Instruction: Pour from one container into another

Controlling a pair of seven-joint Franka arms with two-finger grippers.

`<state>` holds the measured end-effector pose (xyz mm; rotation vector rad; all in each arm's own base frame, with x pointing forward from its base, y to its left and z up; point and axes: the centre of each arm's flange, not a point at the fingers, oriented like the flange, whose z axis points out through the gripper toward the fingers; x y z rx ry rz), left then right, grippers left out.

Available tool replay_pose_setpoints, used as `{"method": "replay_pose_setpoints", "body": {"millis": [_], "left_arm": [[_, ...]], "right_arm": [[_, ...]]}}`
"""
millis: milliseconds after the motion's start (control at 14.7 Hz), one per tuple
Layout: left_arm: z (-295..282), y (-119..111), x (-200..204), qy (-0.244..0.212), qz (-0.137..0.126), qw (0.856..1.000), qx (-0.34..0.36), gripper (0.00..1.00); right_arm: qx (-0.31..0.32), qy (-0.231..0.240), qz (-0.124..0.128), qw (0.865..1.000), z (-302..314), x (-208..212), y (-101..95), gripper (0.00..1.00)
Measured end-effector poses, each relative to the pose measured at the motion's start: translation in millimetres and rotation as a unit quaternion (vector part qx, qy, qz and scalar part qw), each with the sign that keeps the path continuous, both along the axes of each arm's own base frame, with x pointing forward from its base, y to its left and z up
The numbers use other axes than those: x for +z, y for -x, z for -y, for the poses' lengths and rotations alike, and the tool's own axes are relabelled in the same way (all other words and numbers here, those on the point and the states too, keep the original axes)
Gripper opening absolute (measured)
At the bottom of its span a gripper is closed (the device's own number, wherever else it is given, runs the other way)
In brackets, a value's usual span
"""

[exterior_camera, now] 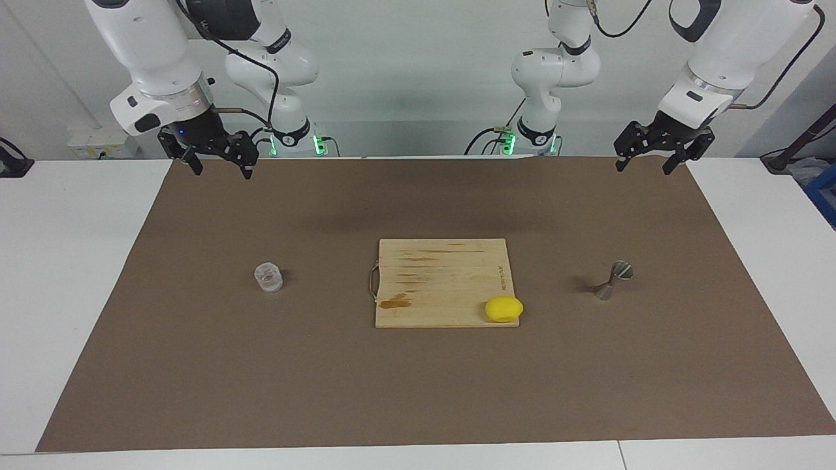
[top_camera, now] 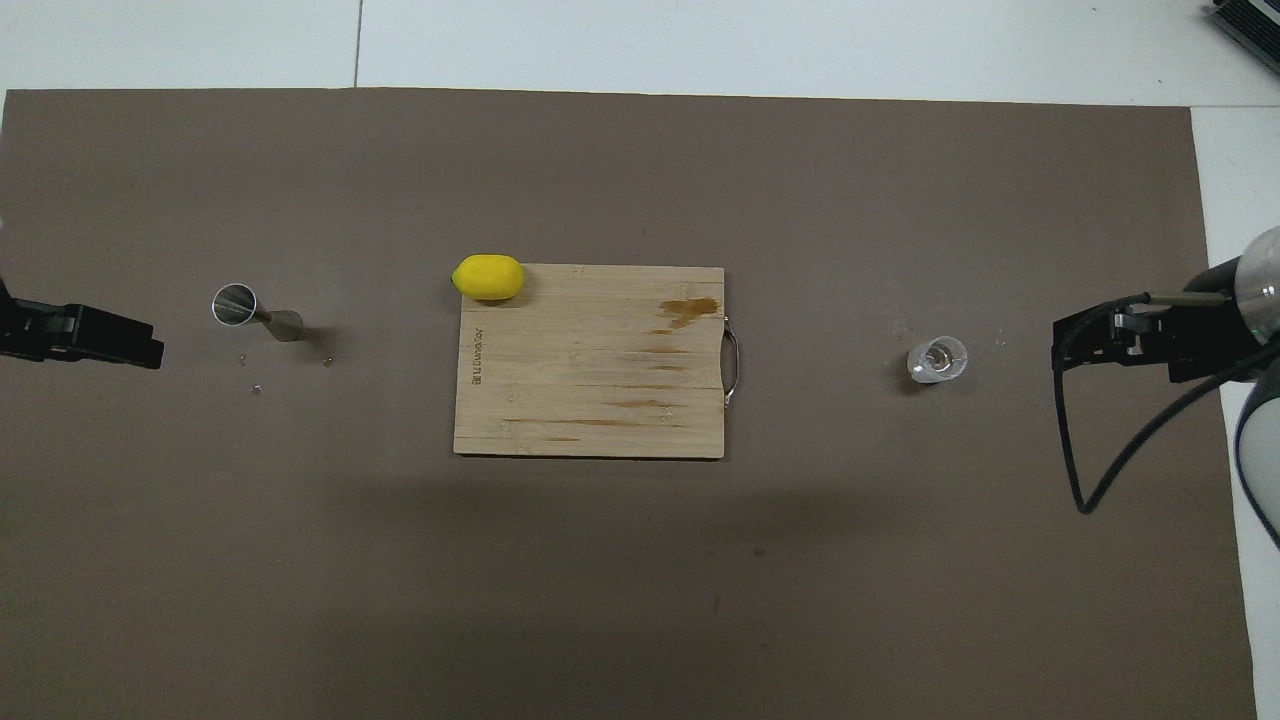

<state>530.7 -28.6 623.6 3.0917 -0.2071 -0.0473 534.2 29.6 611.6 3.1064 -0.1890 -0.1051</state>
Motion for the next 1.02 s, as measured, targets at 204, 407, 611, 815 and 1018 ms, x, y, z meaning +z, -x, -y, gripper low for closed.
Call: {"method": "replay_pose_setpoints", "body": {"millis": [204,407,611,815,1018], "left_arm": [[0,0,0,0.000,0.000,1.000,0.000,1.00],[0,0,-1,0.000,0.001,1.000,0.000,1.00],[0,-3,-14,0.000,0.003,1.000,0.007,1.00],[-1,-8,-41,-0.002,0.002,0.998,0.061,1.00],[-7,-15,-64,-0.002,-0.012,0.990,0.137,1.00]], "right_arm": [[0.000,0.000,0.000,1.000,0,0,0.0,1.00],[0.000,0.000,0.000,1.000,0,0,0.0,1.00],[0.000,0.000,0.000,1.000,0,0,0.0,1.00],[0.000,0.000,0.000,1.000,0,0,0.0,1.00],[0.000,0.000,0.000,1.000,0,0,0.0,1.00]]}}
